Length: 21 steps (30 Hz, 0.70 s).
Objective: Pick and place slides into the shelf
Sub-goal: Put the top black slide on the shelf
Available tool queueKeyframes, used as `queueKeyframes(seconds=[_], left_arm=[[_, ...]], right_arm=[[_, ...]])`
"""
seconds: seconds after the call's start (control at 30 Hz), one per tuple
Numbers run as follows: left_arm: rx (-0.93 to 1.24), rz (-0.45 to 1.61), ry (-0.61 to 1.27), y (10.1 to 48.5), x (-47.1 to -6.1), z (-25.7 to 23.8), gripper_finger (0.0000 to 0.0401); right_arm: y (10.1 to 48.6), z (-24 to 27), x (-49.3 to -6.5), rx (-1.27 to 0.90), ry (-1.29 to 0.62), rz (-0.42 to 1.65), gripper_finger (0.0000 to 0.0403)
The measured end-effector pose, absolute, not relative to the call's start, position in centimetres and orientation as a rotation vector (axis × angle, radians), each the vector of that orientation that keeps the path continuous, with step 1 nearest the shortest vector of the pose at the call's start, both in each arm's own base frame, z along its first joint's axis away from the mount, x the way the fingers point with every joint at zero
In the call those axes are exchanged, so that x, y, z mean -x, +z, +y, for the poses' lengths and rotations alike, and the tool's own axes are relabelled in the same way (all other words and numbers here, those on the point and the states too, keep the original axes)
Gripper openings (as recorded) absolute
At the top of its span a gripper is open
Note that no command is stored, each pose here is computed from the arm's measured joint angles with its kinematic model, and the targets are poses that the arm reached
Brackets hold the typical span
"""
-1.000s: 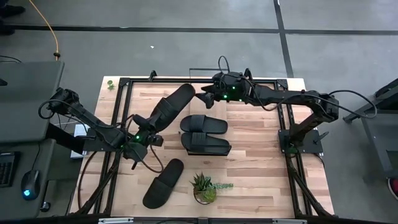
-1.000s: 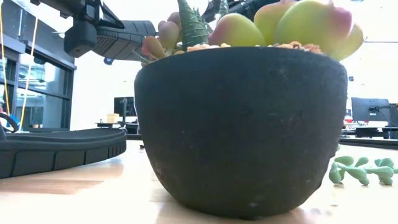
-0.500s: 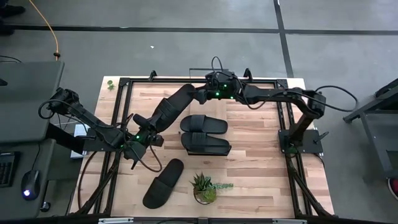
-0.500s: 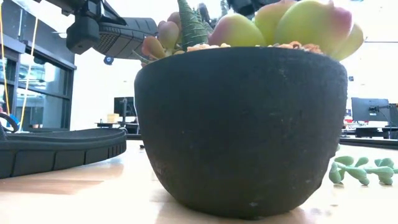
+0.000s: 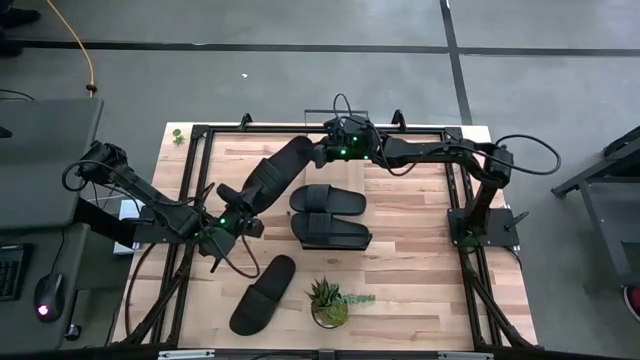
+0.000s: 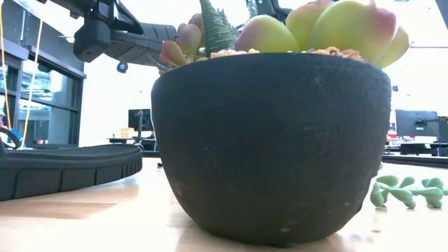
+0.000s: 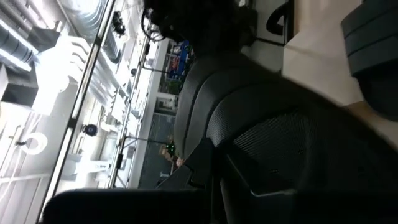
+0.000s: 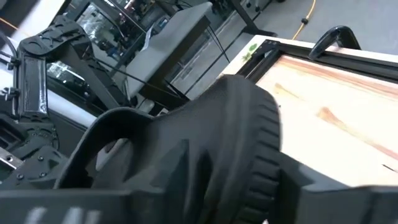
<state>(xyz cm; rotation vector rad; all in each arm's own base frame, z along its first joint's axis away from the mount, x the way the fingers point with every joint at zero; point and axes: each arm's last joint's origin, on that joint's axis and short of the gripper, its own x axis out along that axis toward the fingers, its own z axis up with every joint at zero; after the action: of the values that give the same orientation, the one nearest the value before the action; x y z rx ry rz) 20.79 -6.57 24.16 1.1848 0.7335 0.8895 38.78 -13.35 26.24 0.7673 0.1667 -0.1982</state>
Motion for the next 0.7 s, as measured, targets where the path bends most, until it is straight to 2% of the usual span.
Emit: queueKeyframes(seconds=[0.2, 0.4, 0.5, 0.7], left_arm=[[-1.188, 0.727, 0.861, 24.08, -20.85, -6.59, 0.0006], [-1.167, 0.712, 0.850, 24.03, -20.88, -6.59, 0.0013], [-1.150, 0.697, 0.836, 24.01, -20.92, -6.63, 0.0042], [-1.120, 0.688, 0.876, 24.07, -20.85, -6.58, 0.0133]], right_arm=[[26.54, -13.33, -38.79, -0.731, -0.184, 0.155, 0.0054], [26.54, -13.33, -38.79, -0.714, -0.184, 0.157, 0.0046], [26.57, -13.34, -38.79, -0.710, -0.182, 0.155, 0.0055], [26.78, -13.37, -38.84, -0.691, -0.185, 0.127, 0.0046]])
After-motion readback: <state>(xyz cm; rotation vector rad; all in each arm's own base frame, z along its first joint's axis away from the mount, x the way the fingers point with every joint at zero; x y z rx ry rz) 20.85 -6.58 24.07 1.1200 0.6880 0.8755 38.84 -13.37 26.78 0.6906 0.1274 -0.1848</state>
